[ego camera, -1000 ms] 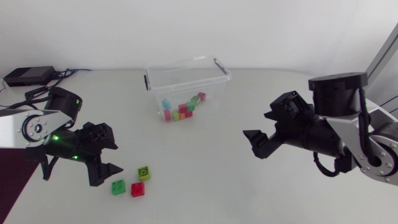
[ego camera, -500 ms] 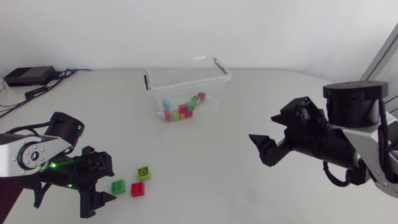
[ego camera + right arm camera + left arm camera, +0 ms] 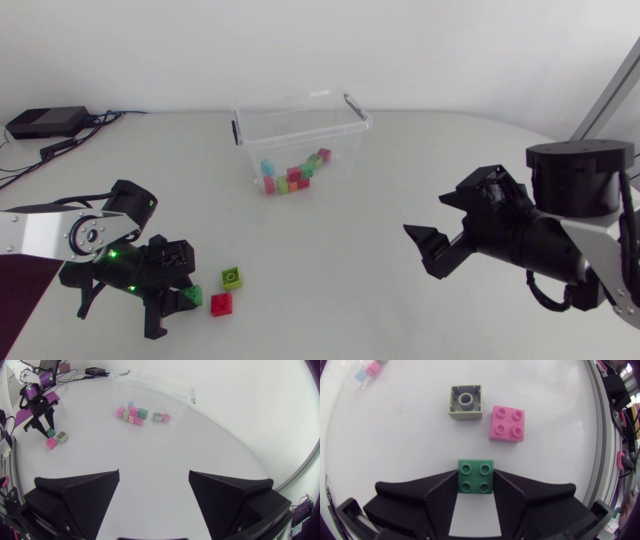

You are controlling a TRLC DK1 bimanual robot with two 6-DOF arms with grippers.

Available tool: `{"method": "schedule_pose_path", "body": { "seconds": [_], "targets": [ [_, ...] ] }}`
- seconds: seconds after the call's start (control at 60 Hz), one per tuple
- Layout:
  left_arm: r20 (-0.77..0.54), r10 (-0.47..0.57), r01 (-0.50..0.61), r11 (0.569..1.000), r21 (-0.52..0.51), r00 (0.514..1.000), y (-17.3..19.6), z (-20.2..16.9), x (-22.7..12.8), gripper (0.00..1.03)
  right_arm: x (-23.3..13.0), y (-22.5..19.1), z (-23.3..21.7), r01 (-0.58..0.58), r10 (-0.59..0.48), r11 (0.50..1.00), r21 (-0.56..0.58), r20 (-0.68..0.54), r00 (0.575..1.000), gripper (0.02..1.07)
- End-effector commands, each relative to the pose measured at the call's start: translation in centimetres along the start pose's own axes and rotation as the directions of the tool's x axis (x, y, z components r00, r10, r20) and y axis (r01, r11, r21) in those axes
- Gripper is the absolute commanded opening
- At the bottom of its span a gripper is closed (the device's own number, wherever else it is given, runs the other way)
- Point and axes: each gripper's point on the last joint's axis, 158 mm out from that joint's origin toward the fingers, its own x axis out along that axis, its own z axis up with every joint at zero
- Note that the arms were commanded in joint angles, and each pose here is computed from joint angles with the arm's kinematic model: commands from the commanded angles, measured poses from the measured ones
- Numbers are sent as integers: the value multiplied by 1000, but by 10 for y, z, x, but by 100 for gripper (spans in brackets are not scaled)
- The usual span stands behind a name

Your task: Pick up the duplo bricks and place them in the container

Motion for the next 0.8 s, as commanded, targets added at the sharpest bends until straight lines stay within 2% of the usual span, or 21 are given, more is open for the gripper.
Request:
{"method": "schedule_pose_path", "body": {
  "seconds": [0.0,0.117,0.183,0.3,0.483,0.55,0.6,0.783],
  "targets": [
    [-6,2,-1,1000,28,1000,4,2,2,23,1,7,-19,-11,12,1000,18,-41,999,102],
    [-5,13,-13,1000,23,1000,15,10,-15,21,2,8,-24,-14,15,1000,20,-49,999,102],
    [19,59,-59,998,24,998,29,21,-32,22,3,9,-27,-18,19,1000,19,-54,998,102],
    [109,122,-125,992,16,987,53,55,-72,22,5,13,-30,-33,34,999,16,-66,997,102],
    [289,230,-222,973,-60,929,99,127,-130,22,7,19,-35,-50,51,999,10,-81,995,102],
    [322,237,-230,971,-59,917,108,147,-139,22,8,22,-40,-58,59,998,11,-94,994,102],
    [364,271,-252,963,-100,891,126,166,-150,22,8,20,-42,-54,55,998,13,-97,994,102],
    [463,323,-269,946,-180,825,167,215,-171,25,1,0,-39,13,-11,999,37,-58,998,102]
  ]
}}
